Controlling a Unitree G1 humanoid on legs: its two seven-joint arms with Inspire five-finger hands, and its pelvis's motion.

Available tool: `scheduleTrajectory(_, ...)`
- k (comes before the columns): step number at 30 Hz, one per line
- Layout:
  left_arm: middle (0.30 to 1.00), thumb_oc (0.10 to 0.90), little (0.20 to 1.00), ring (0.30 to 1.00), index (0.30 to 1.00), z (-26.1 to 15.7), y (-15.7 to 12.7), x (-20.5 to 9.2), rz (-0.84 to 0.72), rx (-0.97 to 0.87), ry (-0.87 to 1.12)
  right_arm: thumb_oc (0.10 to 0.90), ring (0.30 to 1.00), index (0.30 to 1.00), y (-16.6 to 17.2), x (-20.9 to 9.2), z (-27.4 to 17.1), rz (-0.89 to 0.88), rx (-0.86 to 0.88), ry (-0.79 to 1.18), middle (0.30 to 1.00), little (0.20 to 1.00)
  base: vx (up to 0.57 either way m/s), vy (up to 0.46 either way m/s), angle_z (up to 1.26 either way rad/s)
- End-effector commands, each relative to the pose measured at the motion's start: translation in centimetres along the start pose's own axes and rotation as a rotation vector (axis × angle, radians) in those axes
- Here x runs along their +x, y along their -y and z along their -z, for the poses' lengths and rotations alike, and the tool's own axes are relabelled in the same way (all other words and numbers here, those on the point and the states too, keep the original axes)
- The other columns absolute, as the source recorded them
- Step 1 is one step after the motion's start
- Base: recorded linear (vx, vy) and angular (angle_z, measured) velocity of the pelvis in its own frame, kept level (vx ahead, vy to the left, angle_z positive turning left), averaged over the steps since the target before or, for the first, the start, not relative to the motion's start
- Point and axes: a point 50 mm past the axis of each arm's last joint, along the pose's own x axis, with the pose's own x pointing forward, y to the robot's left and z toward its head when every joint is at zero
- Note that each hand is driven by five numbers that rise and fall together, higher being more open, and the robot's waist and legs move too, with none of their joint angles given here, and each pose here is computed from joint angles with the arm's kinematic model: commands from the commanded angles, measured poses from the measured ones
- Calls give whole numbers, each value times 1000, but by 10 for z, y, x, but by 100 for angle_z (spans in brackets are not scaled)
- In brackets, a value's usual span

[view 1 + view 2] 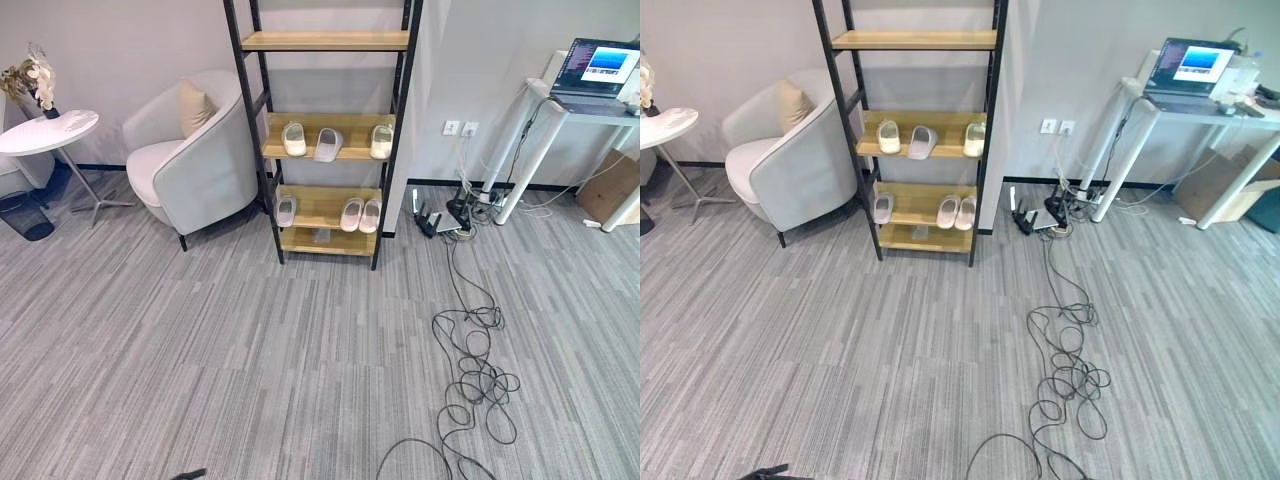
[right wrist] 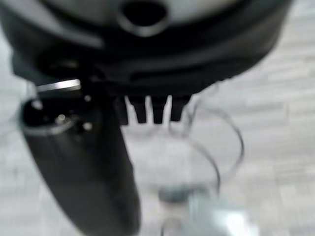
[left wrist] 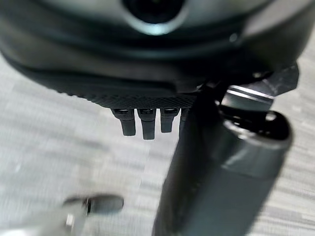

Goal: Arrange the slippers neatly on the shoe rack.

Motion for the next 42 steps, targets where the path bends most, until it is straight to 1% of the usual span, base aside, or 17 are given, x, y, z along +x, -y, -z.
scheduleTrajectory(1, 900, 800, 900, 900, 900, -15, 5, 1, -33, 83, 46, 800, 900, 900, -21, 1, -2, -53, -28, 22, 900, 900, 17, -4, 8)
scheduleTrajectory(6, 900, 800, 900, 900, 900, -15, 23, 2, 10, 220, 57, 800, 900, 900, -35, 1, -8, -90, -73, 44, 900, 900, 46, -23, 1)
scheduleTrajectory(9, 900, 800, 900, 900, 900, -20, 42, 3, 55, 355, 90, 800, 900, 900, -44, 1, -27, -105, -122, 103, 900, 900, -5, -37, 0)
scheduleTrajectory(11, 900, 800, 900, 900, 900, -34, 55, 3, 83, 414, 155, 800, 900, 900, -24, 1, -26, -55, -129, 103, 900, 900, -178, -31, 8)
scheduleTrajectory(13, 900, 800, 900, 900, 900, -46, 68, 1, 99, 449, 210, 800, 900, 900, -19, 1, -36, -19, -154, 113, 900, 900, -44, -20, 9)
scheduleTrajectory(15, 900, 800, 900, 900, 900, -47, 70, 1, 112, 459, 215, 800, 900, 900, -13, 1, -34, -3, -181, 102, 900, 900, 239, 34, 3)
scheduleTrajectory(18, 900, 800, 900, 900, 900, -27, 67, 2, 115, 495, 136, 800, 900, 900, -8, 1, -35, -13, -100, 101, 900, 900, 379, 86, -20)
scheduleTrajectory(22, 900, 800, 900, 900, 900, -14, 56, 3, 99, 542, 81, 800, 900, 900, -9, 0, -47, -18, -152, 149, 900, 900, 445, 180, -58)
scheduleTrajectory(25, 900, 800, 900, 900, 900, -21, 54, 3, 87, 558, 105, 800, 900, 900, -10, -1, -62, -28, -134, 204, 900, 900, 319, 174, -65)
scheduleTrajectory(26, 900, 800, 900, 900, 900, -39, 56, 2, 72, 588, 173, 800, 900, 900, -12, -3, -71, -32, -164, 238, 900, 900, 282, 220, -46)
scheduleTrajectory(27, 900, 800, 900, 900, 900, -45, 57, 2, 65, 620, 200, 800, 900, 900, -14, -3, -76, -36, -175, 255, 900, 900, 527, 403, -35)
scheduleTrajectory(28, 900, 800, 900, 900, 900, -60, 62, 0, 58, 750, 255, 800, 900, 900, -17, -5, -84, -42, -189, 289, 900, 900, 323, 253, -9)
scheduleTrajectory(30, 900, 800, 900, 900, 900, -64, 63, 0, 53, 783, 270, 800, 900, 900, -18, -6, -88, -43, -184, 305, 900, 900, 306, 178, 17)
scheduleTrajectory(36, 900, 800, 900, 900, 900, -96, 69, -5, 34, 735, 358, 800, 900, 900, 4, -6, -83, 26, -159, 288, 900, 900, 445, -5, 39)
scheduleTrajectory(39, 900, 800, 900, 900, 900, -89, 77, -4, 59, 794, 337, 800, 900, 900, 9, -5, -79, 47, -158, 264, 900, 900, 399, -102, 91)
scheduleTrajectory(40, 900, 800, 900, 900, 900, -73, 79, -1, 77, 867, 283, 800, 900, 900, 13, -4, -73, 62, -185, 233, 900, 900, 325, -97, 74)
scheduleTrajectory(42, 900, 800, 900, 900, 900, -57, 79, 0, 99, 900, 241, 800, 900, 900, 18, -4, -62, 72, -193, 202, 900, 900, 458, -211, 69)
